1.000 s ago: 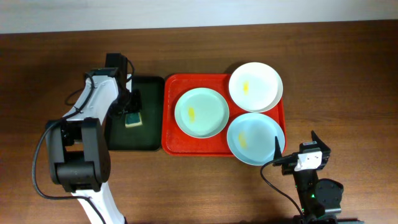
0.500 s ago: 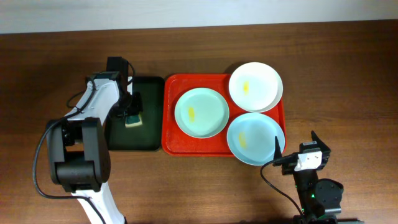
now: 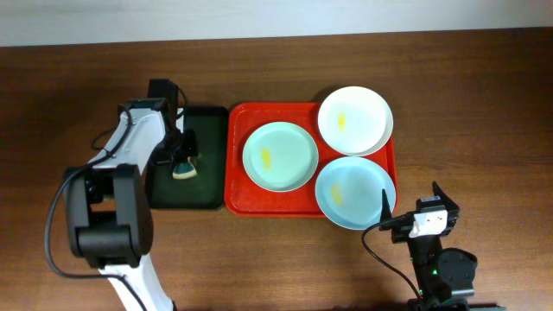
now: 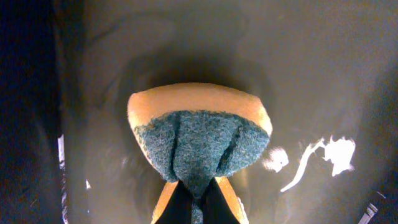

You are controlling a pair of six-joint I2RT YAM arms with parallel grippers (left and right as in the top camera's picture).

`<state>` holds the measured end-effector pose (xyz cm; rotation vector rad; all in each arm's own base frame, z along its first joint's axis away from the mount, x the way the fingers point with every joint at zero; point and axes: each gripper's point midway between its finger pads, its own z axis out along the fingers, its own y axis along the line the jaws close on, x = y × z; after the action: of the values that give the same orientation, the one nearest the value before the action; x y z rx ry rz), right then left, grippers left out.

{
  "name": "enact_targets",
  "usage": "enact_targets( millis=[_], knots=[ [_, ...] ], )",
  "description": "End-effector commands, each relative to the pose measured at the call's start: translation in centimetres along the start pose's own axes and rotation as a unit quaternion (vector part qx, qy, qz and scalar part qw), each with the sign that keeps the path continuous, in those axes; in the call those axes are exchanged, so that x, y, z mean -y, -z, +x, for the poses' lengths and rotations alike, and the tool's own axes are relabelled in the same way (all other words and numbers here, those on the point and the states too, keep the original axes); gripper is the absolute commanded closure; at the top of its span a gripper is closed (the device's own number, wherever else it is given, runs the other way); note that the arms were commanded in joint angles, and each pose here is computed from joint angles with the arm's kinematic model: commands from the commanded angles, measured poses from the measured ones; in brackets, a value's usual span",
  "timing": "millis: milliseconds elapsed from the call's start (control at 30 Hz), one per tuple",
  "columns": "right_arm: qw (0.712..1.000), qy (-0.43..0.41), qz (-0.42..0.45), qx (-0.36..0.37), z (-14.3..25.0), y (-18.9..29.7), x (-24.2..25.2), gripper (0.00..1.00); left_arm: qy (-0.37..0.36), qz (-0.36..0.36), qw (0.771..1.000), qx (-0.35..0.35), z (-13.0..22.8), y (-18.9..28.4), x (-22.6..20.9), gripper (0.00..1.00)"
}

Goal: Clean dirty plates on tray and stack at the side
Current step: 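Lift the sponge with the left gripper above the black tray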

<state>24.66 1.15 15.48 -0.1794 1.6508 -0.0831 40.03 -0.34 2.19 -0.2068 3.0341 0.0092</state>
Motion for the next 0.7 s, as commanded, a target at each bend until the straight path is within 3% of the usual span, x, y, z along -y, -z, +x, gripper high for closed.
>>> enact_targets(
  millis=[0, 300, 667],
  knots=[
    [1.000, 0.001, 0.010, -0.007, 0.4, 0.0, 0.3, 0.02, -0.003, 0.022, 0.994, 0.106, -2.3, 8.0, 0.6, 1.00],
    [1.000, 0.001, 0.010, -0.007, 0.4, 0.0, 0.3, 0.01, -0.007, 0.052, 0.967, 0.251, -1.2, 20.6, 0.7, 1.00],
    [1.000, 0.001, 0.010, -0.007, 0.4, 0.0, 0.3, 0.01, -0.009, 0.056, 0.974, 0.221, -0.4, 19.4, 1.0, 1.00]
  ],
)
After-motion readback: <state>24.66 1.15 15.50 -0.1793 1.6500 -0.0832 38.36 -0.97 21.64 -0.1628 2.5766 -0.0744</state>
